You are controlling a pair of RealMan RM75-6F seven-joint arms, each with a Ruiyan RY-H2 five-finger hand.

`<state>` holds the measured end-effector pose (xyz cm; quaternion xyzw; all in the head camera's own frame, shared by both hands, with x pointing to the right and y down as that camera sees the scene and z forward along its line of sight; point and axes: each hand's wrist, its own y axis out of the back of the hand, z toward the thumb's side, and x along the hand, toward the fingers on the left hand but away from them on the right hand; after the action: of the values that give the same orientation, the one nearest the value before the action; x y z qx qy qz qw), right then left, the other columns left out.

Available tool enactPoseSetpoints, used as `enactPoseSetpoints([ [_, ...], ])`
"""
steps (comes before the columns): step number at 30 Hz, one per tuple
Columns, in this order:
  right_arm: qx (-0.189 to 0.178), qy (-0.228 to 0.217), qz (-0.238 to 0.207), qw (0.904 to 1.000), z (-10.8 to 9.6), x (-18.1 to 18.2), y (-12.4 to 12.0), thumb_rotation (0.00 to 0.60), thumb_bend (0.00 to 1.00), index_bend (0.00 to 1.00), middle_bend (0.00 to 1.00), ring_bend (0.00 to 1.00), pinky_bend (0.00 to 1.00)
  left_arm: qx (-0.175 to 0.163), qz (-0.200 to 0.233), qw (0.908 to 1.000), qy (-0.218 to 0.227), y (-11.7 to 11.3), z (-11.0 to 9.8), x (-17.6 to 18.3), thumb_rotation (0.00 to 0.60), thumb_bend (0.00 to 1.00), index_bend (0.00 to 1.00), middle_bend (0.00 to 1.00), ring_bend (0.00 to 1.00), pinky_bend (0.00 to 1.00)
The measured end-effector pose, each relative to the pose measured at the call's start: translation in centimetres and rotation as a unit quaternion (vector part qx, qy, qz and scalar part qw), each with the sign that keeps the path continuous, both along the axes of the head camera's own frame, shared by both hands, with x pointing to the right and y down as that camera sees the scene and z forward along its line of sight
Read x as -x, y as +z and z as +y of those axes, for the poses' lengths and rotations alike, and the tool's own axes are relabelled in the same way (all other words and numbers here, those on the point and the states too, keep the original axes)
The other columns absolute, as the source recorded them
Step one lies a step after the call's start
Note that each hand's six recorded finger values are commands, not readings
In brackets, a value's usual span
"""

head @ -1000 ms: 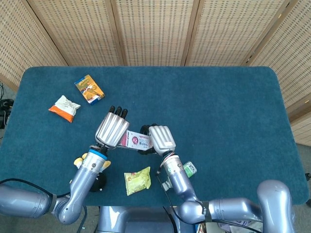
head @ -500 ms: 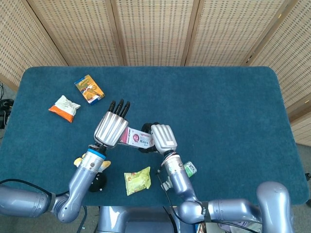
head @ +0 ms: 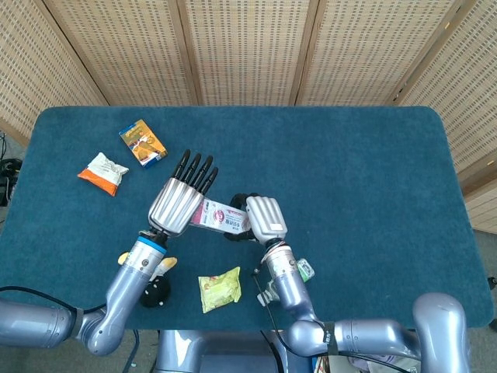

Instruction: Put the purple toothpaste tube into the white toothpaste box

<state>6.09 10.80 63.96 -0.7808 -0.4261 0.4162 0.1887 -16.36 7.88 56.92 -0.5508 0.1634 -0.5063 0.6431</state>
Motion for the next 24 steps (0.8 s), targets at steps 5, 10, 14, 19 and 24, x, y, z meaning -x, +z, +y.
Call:
enactPoseSetpoints([
  [5, 0.005, 0.018, -0.014, 0.9997, -0.1, -0.4, 0.1, 0.6, 0.15, 0.53, 0.49, 0.38, 0.49, -0.006, 0.008, 0.9999, 0.004, -0.3, 0.1, -0.1, 0.6, 0.11, 0.04, 0.0, 0.0, 0.0],
  [10, 0.001, 0.032, -0.017, 0.9993, -0.2, -1.4, 0.4, 0.6, 0.15, 0.55, 0.5, 0.4, 0.49, -0.002, 0.022, 0.9998, -0.002, -0.7, 0.2, 0.3, 0.6, 0.11, 0.04, 0.0, 0.0, 0.0],
  [14, -0.012, 0.031, -0.001, 0.9995, -0.3, -2.8, 0.7, 0.6, 0.15, 0.59, 0.54, 0.44, 0.51, 0.003, 0.036, 0.9993, -0.01, -1.0, 0.4, 1.2, 0.6, 0.11, 0.04, 0.0, 0.0, 0.0],
  [19, -0.046, 0.028, 0.028, 0.9981, -0.9, -5.1, 0.7, 0.6, 0.15, 0.63, 0.58, 0.47, 0.53, 0.011, 0.06, 0.9977, -0.03, -1.1, 0.5, 3.2, 0.6, 0.11, 0.04, 0.0, 0.0, 0.0],
  [24, -0.079, 0.025, 0.059, 0.9948, -1.7, -7.1, 0.6, 0.6, 0.15, 0.64, 0.59, 0.48, 0.53, 0.02, 0.078, 0.9951, -0.056, -0.8, 0.4, 5.5, 0.6, 0.11, 0.04, 0.0, 0.0, 0.0],
])
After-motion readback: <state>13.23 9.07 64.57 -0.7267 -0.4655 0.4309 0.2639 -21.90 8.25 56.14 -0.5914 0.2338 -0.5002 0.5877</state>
